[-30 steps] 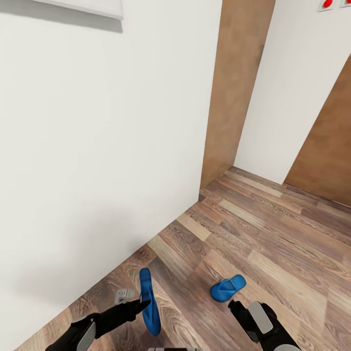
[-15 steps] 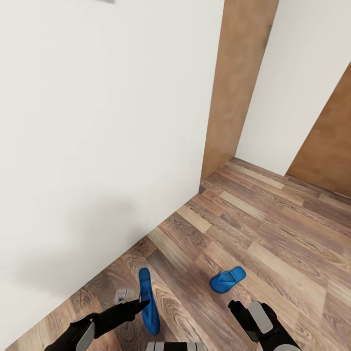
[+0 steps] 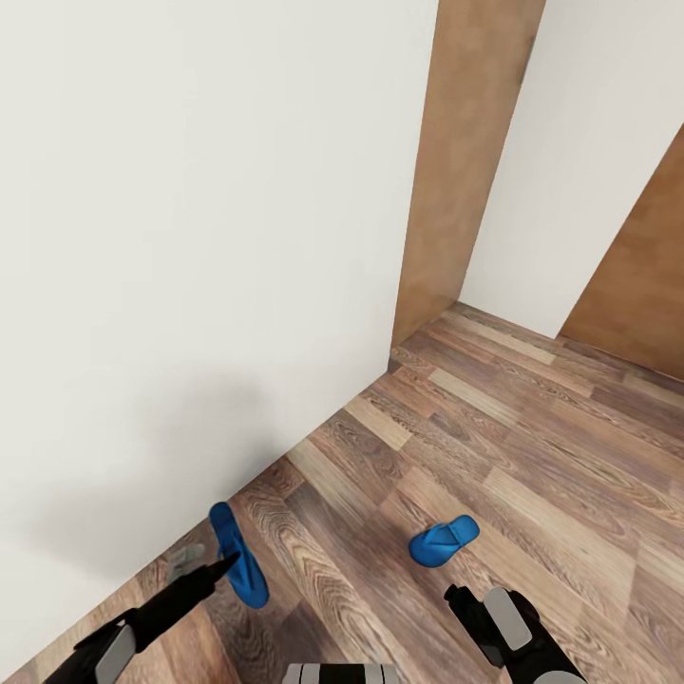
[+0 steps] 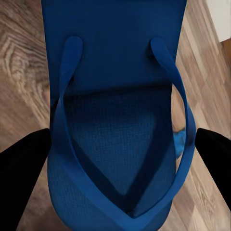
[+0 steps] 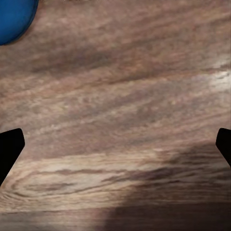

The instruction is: In the bedroom, move the book from the bed onto either nightstand, and place the two sandals side by side next to the bed.

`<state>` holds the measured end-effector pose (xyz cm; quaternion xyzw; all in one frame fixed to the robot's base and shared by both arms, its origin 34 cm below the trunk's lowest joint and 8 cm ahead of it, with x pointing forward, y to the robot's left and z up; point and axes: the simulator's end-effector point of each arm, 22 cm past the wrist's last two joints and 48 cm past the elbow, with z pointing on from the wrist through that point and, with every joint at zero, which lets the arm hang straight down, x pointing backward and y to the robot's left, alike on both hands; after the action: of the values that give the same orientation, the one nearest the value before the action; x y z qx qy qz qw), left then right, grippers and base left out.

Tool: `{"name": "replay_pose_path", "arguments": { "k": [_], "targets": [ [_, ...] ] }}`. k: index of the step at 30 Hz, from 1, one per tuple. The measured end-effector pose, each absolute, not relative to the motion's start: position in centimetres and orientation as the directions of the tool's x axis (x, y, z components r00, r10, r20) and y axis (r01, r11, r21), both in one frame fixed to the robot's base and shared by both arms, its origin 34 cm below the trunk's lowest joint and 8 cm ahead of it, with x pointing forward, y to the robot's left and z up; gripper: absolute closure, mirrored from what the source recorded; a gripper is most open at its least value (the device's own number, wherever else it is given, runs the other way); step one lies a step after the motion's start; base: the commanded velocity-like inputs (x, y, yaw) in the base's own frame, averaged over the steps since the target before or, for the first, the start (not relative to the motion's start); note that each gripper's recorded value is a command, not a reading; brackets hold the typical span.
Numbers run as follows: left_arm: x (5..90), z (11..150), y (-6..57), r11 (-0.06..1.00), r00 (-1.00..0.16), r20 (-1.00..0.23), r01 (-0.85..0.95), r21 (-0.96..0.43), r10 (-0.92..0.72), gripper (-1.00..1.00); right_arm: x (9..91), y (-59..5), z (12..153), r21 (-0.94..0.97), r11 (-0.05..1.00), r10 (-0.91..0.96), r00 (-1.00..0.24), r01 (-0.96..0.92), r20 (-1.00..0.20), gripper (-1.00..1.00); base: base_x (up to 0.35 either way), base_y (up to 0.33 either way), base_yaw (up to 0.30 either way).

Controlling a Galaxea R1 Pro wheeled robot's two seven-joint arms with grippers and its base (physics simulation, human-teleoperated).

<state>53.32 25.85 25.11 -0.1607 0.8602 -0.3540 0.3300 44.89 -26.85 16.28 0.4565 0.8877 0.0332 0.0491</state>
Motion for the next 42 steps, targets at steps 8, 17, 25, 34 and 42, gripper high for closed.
{"name": "replay_pose_path", "arguments": {
  "k": [8, 17, 25, 34, 42],
  "targets": [
    [53.4, 25.2, 26.1, 0.696, -0.726, -0.454, -0.047, -0.717, -0.516, 1.00, 44.9, -26.8, 16.3, 0.104, 0.581, 0.814, -0.578, 0.807, -0.057, -1.00, 0.000, 0.000, 0.000],
    [52.9, 29.3, 23.6, 0.554, -0.727, -0.449, 0.114, -0.825, -0.519, 1.00, 44.9, -26.8, 16.3, 0.104, 0.581, 0.814, -0.579, 0.807, -0.056, -1.00, 0.000, 0.000, 0.000],
    [52.7, 29.6, 23.8, 0.546, -0.727, -0.450, 0.125, -0.829, -0.518, 1.00, 44.9, -26.8, 16.3, 0.104, 0.581, 0.814, -0.579, 0.807, -0.056, -1.00, 0.000, 0.000, 0.000],
    [52.7, 29.6, 23.9, 0.548, -0.728, -0.452, 0.125, -0.827, -0.515, 1.00, 44.9, -26.8, 16.3, 0.105, 0.581, 0.814, -0.579, 0.807, -0.057, -1.00, 0.086, 0.000, 0.000],
    [52.7, 29.6, 23.8, 0.548, -0.729, -0.451, 0.125, -0.827, -0.515, 1.00, 44.9, -26.8, 16.3, 0.104, 0.581, 0.814, -0.578, 0.807, -0.056, -1.00, 0.049, 0.000, 0.000]
  ]
}}
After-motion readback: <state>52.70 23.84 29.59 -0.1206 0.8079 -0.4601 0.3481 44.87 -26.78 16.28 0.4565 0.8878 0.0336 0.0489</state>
